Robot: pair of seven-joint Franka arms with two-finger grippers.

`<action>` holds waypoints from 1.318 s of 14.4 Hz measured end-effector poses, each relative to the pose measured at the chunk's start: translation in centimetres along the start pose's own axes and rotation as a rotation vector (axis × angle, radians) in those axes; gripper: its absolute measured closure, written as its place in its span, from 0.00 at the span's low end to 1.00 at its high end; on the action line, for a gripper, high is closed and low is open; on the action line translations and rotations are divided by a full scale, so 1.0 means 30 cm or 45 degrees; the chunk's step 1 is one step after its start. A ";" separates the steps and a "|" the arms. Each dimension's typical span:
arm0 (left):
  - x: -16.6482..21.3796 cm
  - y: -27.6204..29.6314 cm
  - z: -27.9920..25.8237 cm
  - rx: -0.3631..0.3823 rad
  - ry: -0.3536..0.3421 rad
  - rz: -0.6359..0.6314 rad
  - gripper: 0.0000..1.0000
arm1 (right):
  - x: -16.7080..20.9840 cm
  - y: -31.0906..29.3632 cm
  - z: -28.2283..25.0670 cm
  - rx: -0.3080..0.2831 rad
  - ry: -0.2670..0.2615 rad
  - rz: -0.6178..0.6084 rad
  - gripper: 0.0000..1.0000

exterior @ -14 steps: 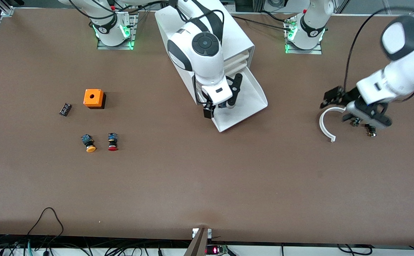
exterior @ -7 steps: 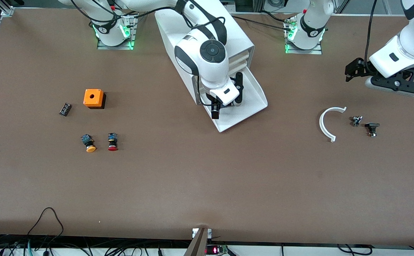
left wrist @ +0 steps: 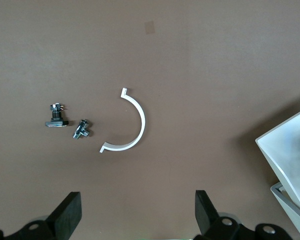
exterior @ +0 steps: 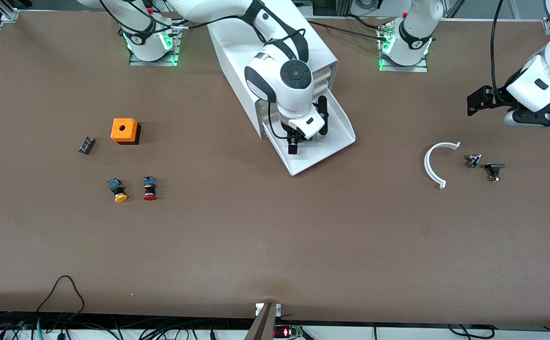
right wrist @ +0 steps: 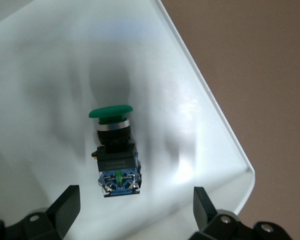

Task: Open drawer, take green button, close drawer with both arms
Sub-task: 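Grasp the green push button inside the drawer with the right gripper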

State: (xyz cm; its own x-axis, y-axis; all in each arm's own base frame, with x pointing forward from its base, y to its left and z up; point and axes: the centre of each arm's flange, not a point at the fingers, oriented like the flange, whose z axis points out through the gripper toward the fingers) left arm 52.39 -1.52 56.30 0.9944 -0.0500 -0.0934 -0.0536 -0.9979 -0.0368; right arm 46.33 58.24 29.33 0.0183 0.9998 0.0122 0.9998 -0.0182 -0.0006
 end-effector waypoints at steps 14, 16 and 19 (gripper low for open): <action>0.006 0.002 -0.009 -0.046 0.009 -0.012 0.00 | 0.041 -0.056 0.148 0.058 -0.012 -0.018 0.00; 0.008 0.002 -0.011 -0.046 0.010 -0.013 0.00 | 0.047 -0.052 0.162 0.046 0.005 -0.017 0.03; 0.008 0.002 -0.010 -0.047 0.010 -0.013 0.00 | 0.055 -0.037 0.143 0.028 0.028 -0.013 0.36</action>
State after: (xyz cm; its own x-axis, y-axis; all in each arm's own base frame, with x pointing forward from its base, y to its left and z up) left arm 52.67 -1.59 56.58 0.9955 -0.0401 -0.0856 -0.0403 -0.9992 -0.0012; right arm 45.25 59.95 25.06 0.0082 0.9994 0.0341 0.9997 -0.0074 -0.0223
